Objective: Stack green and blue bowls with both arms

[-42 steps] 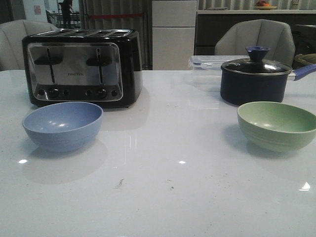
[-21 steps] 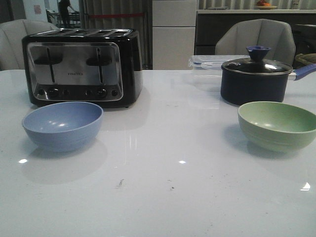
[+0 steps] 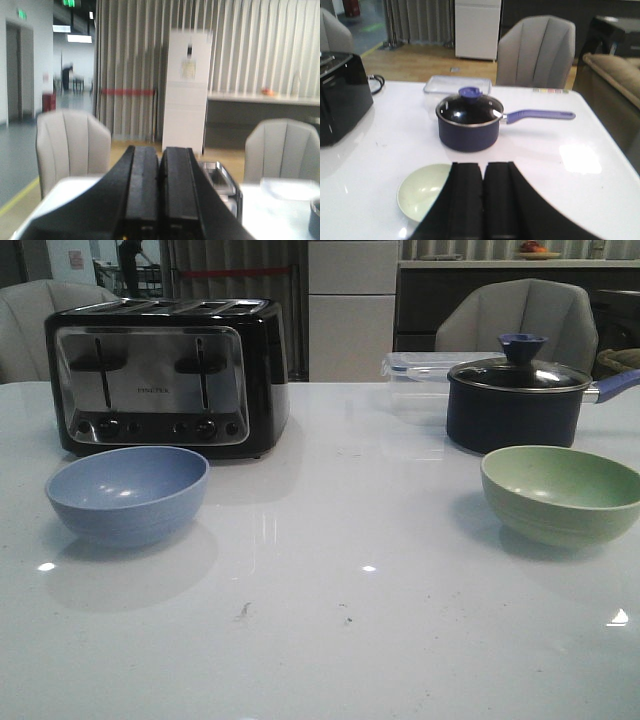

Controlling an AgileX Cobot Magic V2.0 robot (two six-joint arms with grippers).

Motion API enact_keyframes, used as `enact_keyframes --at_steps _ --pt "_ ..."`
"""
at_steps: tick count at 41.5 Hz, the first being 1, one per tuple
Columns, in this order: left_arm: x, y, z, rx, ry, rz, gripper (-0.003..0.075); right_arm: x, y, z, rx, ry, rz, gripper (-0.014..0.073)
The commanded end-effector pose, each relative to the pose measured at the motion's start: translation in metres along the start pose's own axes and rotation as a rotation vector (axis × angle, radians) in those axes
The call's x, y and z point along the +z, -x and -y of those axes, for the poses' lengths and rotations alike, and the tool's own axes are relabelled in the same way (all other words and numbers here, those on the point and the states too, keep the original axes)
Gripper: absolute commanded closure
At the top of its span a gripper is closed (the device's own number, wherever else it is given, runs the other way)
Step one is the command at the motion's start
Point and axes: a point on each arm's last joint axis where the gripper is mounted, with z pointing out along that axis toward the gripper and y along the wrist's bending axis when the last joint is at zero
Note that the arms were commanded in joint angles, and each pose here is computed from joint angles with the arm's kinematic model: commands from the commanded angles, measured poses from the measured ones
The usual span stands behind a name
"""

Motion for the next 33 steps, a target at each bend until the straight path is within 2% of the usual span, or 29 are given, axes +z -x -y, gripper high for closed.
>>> enact_keyframes --at_steps 1,13,25,27,30,33 --pt "0.016 0.009 0.0 -0.006 0.002 -0.085 0.0627 0.013 0.015 0.0 -0.015 -0.01 -0.019 0.0539" --pt "0.055 -0.033 -0.001 -0.021 0.01 -0.443 0.0627 0.056 -0.003 0.0 -0.017 -0.015 -0.273 0.0539" --pt "0.075 -0.054 -0.004 0.001 0.021 -0.565 0.0626 0.091 -0.018 0.0 -0.02 -0.016 -0.433 0.0533" --pt "0.077 -0.056 -0.005 0.017 0.027 -0.576 0.0609 0.096 -0.021 0.0 -0.021 -0.016 -0.457 0.0507" --pt "0.08 -0.058 -0.007 0.044 0.037 -0.591 0.0538 0.105 -0.026 0.0 -0.021 -0.016 -0.497 0.04" --pt "0.083 -0.06 -0.008 0.058 0.042 -0.604 0.0396 0.113 -0.031 0.0 -0.022 -0.016 -0.528 0.0253"
